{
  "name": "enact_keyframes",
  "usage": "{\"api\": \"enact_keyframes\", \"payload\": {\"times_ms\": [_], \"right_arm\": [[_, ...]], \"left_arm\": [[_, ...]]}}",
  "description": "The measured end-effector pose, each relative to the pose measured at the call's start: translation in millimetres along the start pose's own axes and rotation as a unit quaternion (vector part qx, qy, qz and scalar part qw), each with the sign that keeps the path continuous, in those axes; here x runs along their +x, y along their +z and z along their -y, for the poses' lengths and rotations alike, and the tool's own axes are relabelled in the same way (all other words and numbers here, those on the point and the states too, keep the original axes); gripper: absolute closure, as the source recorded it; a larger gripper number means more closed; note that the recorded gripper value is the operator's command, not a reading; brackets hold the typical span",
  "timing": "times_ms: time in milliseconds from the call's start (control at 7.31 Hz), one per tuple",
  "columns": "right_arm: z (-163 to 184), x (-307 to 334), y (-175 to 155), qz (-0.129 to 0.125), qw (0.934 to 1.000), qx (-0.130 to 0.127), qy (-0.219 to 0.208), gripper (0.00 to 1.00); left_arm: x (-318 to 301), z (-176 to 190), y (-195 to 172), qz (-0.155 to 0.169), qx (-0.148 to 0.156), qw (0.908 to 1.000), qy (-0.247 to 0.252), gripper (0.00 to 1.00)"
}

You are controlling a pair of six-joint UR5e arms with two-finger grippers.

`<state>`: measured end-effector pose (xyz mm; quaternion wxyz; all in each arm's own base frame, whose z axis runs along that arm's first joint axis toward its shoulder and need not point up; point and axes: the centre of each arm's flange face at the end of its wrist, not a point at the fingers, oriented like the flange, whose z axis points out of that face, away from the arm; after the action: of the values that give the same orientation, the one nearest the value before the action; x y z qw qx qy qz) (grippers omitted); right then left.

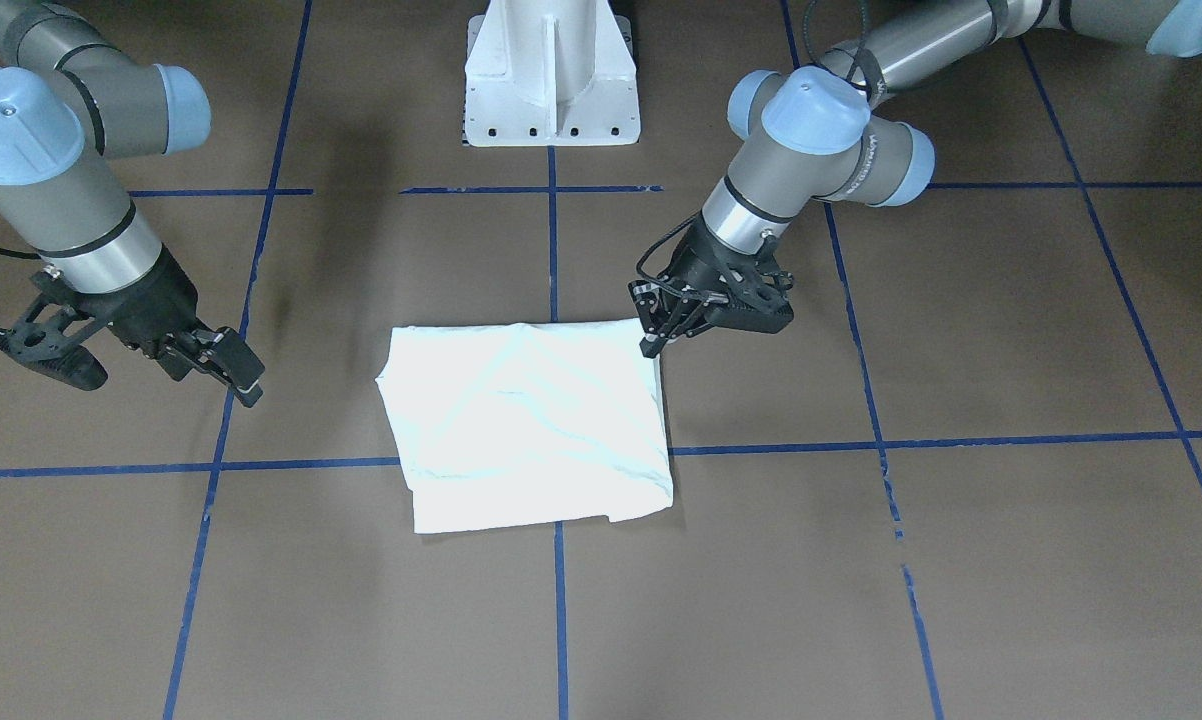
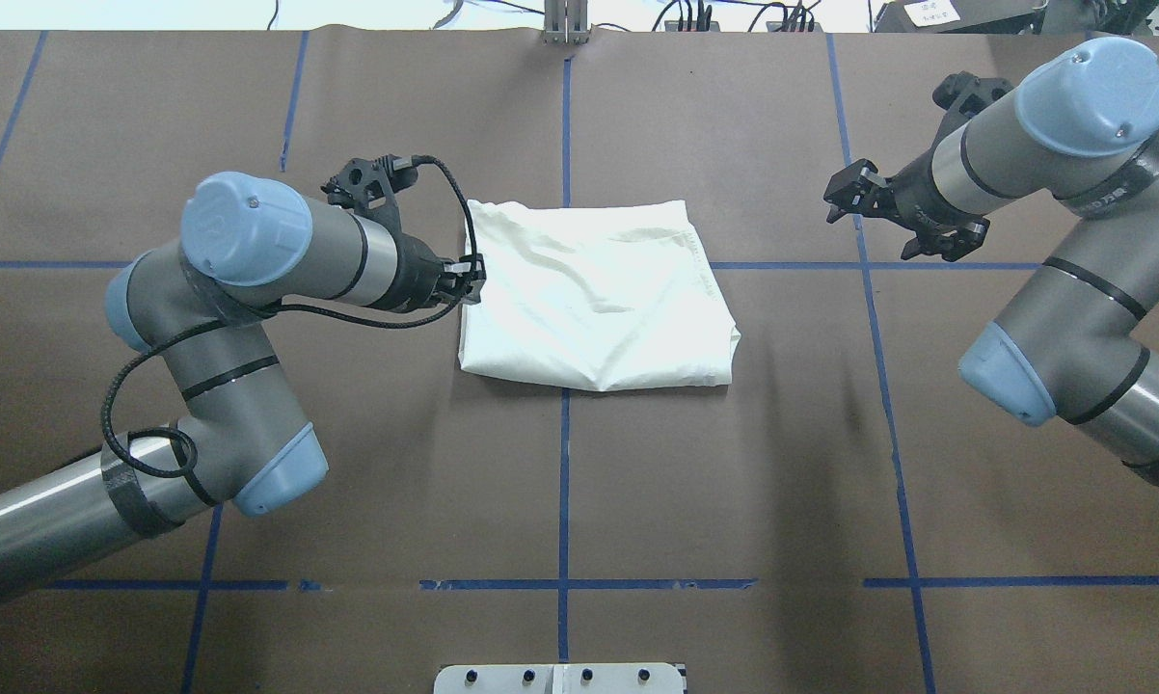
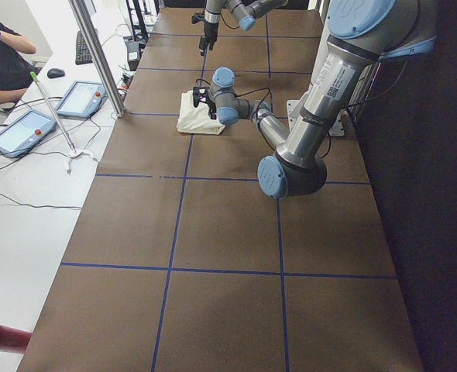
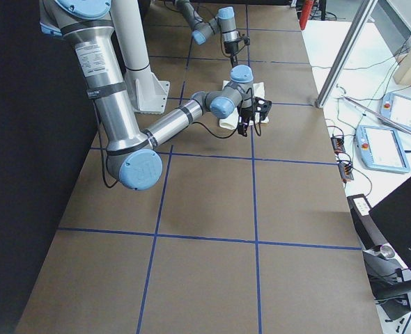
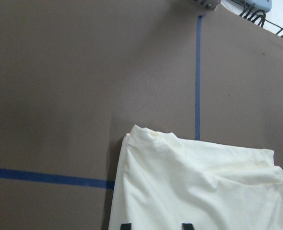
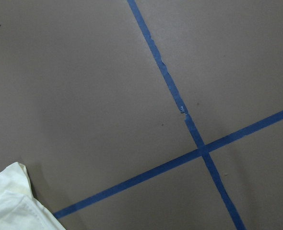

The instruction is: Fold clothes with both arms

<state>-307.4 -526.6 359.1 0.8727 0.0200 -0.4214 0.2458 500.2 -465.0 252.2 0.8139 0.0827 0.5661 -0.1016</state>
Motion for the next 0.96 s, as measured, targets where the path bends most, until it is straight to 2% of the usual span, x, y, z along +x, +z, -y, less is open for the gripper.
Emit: {"api": "enact_keyframes", "payload": {"times_ms": [274,684,957], "right_arm": [[0.3,2.7,-1.9,0.000,1.0000,0.005,0.000,0.00],[-0.1,2.0,-2.6,0.001,1.0000,0.006,0.000,0.00],[-0.2,0.6,-3.2,0.002,1.0000,0.006,0.000,0.00]], "left_arm": [[-7.4,-33.0,30.6,0.020,-0.014,0.9997,0.001,1.00],[-34.4,-41.8,47.5,0.046,-0.019,0.9987,-0.002,1.00],[-41.7,-42.5,47.8,0.051,-0.020,0.9985,-0.002,1.00]]}}
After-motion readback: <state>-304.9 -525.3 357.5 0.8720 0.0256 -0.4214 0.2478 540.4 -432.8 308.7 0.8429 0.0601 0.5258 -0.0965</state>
